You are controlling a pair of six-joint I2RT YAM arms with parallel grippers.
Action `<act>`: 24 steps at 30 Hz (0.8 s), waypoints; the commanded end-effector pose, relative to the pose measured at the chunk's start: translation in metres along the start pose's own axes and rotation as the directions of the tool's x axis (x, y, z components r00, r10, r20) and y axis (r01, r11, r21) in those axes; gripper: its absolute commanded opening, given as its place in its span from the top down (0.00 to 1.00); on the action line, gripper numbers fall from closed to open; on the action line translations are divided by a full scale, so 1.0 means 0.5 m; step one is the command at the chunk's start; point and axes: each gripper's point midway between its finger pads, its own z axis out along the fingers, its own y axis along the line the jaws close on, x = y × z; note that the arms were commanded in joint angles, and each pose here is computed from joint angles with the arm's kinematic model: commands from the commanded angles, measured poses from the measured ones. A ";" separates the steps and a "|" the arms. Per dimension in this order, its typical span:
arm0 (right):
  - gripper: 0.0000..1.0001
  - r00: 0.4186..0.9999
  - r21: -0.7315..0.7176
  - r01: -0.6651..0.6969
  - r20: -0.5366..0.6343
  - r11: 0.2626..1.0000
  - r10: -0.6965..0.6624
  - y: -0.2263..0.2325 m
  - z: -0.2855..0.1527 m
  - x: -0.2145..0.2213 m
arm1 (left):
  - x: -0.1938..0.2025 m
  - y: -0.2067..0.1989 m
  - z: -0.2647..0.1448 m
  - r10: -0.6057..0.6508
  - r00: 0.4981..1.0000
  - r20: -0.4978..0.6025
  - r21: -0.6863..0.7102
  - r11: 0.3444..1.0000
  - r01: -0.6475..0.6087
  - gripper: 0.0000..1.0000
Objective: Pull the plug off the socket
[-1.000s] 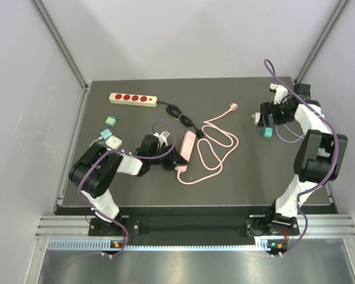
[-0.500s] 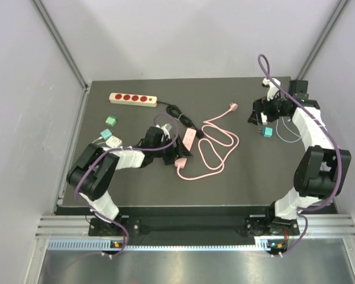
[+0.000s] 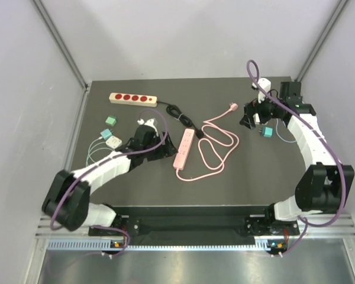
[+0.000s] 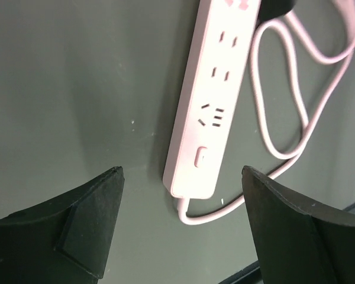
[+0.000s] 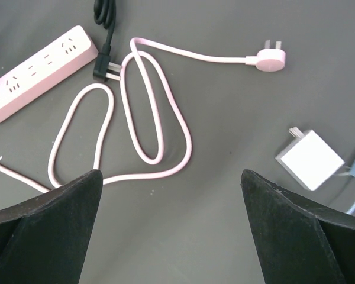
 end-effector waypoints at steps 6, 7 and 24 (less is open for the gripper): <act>0.00 0.980 0.148 0.122 0.137 0.981 -0.143 0.001 -0.077 -0.078 | -0.159 0.001 -0.191 0.144 0.908 0.394 -0.127 0.987 -0.102 0.08; 0.00 0.975 0.173 0.133 0.154 0.976 -0.160 0.006 -0.096 -0.088 | -0.177 -0.003 -0.227 0.147 0.881 0.450 -0.125 0.987 -0.101 0.06; 0.00 0.943 0.643 -0.254 0.331 0.722 0.037 -0.081 -0.290 -0.041 | -0.245 0.085 -0.555 0.340 0.634 0.694 -0.414 0.910 -0.035 0.01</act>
